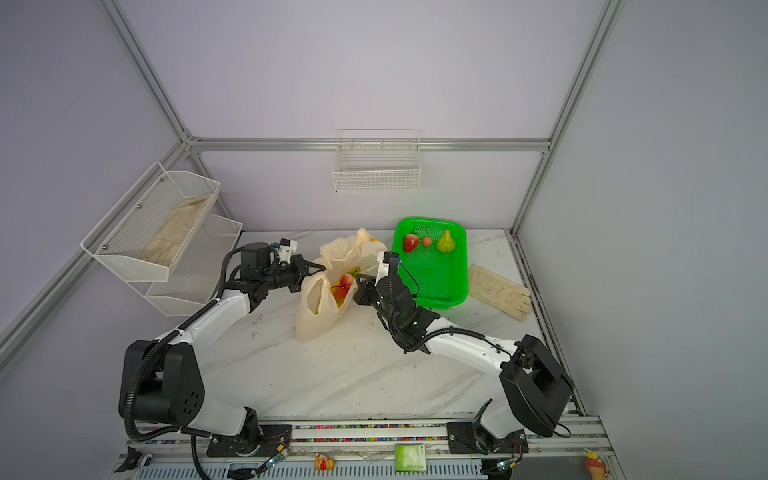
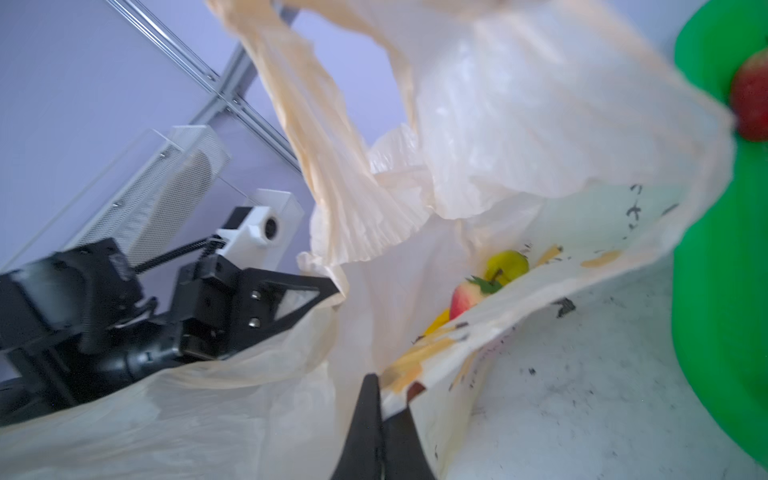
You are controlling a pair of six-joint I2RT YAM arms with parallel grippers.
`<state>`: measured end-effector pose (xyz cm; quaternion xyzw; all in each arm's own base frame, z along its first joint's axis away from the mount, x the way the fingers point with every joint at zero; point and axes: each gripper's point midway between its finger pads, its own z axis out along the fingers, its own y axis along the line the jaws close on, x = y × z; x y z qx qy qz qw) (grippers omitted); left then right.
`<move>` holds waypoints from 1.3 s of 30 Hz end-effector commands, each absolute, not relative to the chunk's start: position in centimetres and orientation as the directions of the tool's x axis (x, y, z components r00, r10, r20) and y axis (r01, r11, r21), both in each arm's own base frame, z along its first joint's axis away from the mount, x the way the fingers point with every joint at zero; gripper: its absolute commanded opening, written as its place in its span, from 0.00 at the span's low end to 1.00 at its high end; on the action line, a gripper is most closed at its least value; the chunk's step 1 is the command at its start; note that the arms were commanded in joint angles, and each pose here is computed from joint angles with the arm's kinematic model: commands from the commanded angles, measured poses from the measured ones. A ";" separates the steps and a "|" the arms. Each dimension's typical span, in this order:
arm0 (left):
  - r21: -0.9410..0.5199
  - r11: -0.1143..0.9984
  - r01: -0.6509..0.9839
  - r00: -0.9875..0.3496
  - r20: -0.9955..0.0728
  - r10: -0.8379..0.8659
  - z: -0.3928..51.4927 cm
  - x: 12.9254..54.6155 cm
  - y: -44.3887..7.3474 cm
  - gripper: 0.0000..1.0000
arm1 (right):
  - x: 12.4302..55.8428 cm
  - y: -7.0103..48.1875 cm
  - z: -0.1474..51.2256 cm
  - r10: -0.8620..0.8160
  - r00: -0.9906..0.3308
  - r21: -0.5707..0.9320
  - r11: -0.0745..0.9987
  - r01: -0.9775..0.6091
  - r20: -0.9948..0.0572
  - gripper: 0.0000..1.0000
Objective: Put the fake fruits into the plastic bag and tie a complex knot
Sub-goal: 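Withdraw the right gripper from the bag toward the green basket, then grasp the yellow-red apple in the basket with the right gripper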
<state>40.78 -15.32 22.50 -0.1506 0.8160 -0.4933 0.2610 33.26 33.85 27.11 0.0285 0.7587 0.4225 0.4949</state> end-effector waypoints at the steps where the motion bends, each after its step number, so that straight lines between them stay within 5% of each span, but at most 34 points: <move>1: -0.858 0.475 0.198 -0.736 -0.450 -0.506 30.9 41.9 -14.8 0.00 | 32.9 34.5 26.4 0.405 -0.514 0.631 0.660 -0.407 -0.756 0.00; 7: -0.841 0.489 0.233 -0.720 -0.487 -0.494 33.2 42.4 -14.8 0.00 | 32.9 33.4 21.7 0.323 -0.561 0.567 0.752 -0.338 -0.763 0.00; 12: -0.841 0.490 0.229 -0.724 -0.484 -0.492 32.8 42.5 -14.8 0.00 | 32.0 32.2 21.5 0.140 -0.566 0.408 0.831 -0.379 -0.812 0.36; 15: -0.834 0.500 0.234 -0.717 -0.495 -0.491 32.7 42.7 -14.7 0.00 | 31.1 30.6 22.6 0.039 -0.567 0.318 0.858 -0.403 -0.823 0.50; 25: -0.829 0.514 0.222 -0.715 -0.497 -0.492 31.8 43.0 -14.4 0.00 | 26.3 25.4 26.1 -0.157 -0.613 0.214 0.847 -0.487 -0.774 0.59; 33: -0.831 0.508 0.227 -0.712 -0.498 -0.495 31.6 42.6 -14.4 0.00 | 41.1 13.1 27.9 0.107 -0.503 0.181 0.978 -0.102 -0.858 0.69; 39: -0.832 0.502 0.235 -0.705 -0.501 -0.501 32.0 42.4 -14.4 0.00 | 51.7 13.0 23.6 0.195 -0.479 0.247 0.968 -0.048 -0.856 0.73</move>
